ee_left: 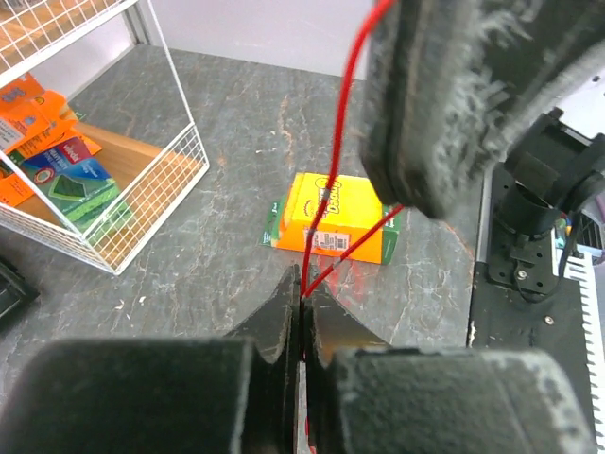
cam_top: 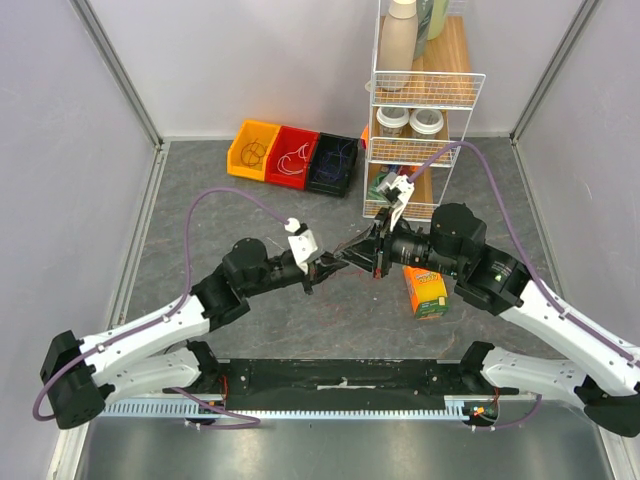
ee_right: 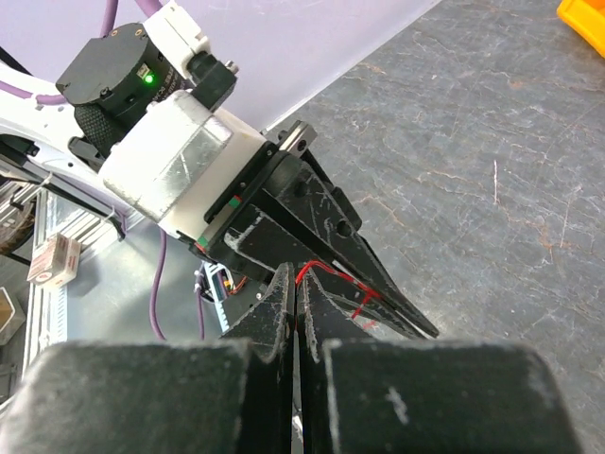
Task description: Untangle the cables
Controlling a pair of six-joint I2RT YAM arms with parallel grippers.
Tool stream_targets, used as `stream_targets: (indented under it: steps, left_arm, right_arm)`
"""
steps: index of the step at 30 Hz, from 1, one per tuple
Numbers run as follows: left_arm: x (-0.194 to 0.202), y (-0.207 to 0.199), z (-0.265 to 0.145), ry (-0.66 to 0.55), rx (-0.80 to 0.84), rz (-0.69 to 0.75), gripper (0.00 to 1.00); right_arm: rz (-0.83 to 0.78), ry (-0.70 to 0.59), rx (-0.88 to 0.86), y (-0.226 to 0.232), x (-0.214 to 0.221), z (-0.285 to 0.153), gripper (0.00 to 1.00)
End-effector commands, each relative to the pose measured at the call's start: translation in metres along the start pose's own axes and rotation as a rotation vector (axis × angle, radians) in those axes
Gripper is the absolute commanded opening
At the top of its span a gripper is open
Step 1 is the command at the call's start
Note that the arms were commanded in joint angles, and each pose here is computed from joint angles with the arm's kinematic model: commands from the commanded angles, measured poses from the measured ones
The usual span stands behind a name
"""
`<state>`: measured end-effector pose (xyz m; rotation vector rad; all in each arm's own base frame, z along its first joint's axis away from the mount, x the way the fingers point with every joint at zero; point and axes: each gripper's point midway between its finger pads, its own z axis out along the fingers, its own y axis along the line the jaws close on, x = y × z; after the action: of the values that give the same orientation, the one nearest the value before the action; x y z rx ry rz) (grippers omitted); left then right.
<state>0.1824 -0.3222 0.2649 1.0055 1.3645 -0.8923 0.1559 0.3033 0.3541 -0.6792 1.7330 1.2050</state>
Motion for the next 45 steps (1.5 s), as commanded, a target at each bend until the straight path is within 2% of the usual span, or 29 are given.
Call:
stream_targets:
  steps: [1, 6, 13, 19, 25, 31, 34, 37, 41, 43, 45]
  left_arm:
    - [-0.015, -0.018, -0.013, -0.091, 0.069, -0.010, 0.02]
    - [-0.012, -0.042, -0.030, -0.104, 0.162, -0.104, 0.02]
    - [-0.011, -0.053, -0.046, -0.103, 0.176, -0.235, 0.02]
    - [-0.011, -0.052, -0.051, -0.037, 0.136, -0.348, 0.02]
    - [-0.014, -0.050, -0.061, 0.007, 0.106, -0.355, 0.02]
    - [-0.032, -0.051, -0.073, -0.054, 0.104, -0.332, 0.02]
    - [-0.047, -0.055, -0.077, -0.112, 0.129, -0.336, 0.02]
    - [-0.065, -0.059, -0.077, -0.177, 0.161, -0.354, 0.02]
    - [-0.080, -0.060, -0.074, -0.244, 0.188, -0.362, 0.02]
    - [-0.082, -0.056, -0.073, -0.251, 0.167, -0.373, 0.02]
    - [-0.084, -0.038, -0.069, -0.257, 0.070, -0.409, 0.02]
  right_arm:
    - [-0.024, -0.071, -0.072, 0.023, -0.025, -0.013, 0.00]
    - [-0.029, -0.106, 0.004, 0.013, -0.032, -0.021, 0.00]
    - [-0.049, -0.151, 0.067, 0.004, -0.039, -0.030, 0.00]
    - [-0.110, -0.061, 0.159, -0.019, -0.018, -0.030, 0.00]
    - [-0.115, -0.020, 0.259, -0.042, 0.010, -0.046, 0.00]
    - [-0.069, 0.012, 0.411, -0.078, 0.045, -0.057, 0.00]
    - [-0.032, 0.052, 0.353, -0.076, 0.067, -0.048, 0.00]
    - [0.023, 0.059, 0.215, -0.058, 0.080, -0.030, 0.00]
    - [0.075, 0.058, 0.198, -0.065, 0.098, -0.017, 0.00]
    - [0.087, 0.070, 0.186, -0.065, 0.104, -0.013, 0.00]
    - [0.101, 0.075, 0.155, -0.062, 0.108, -0.010, 0.00]
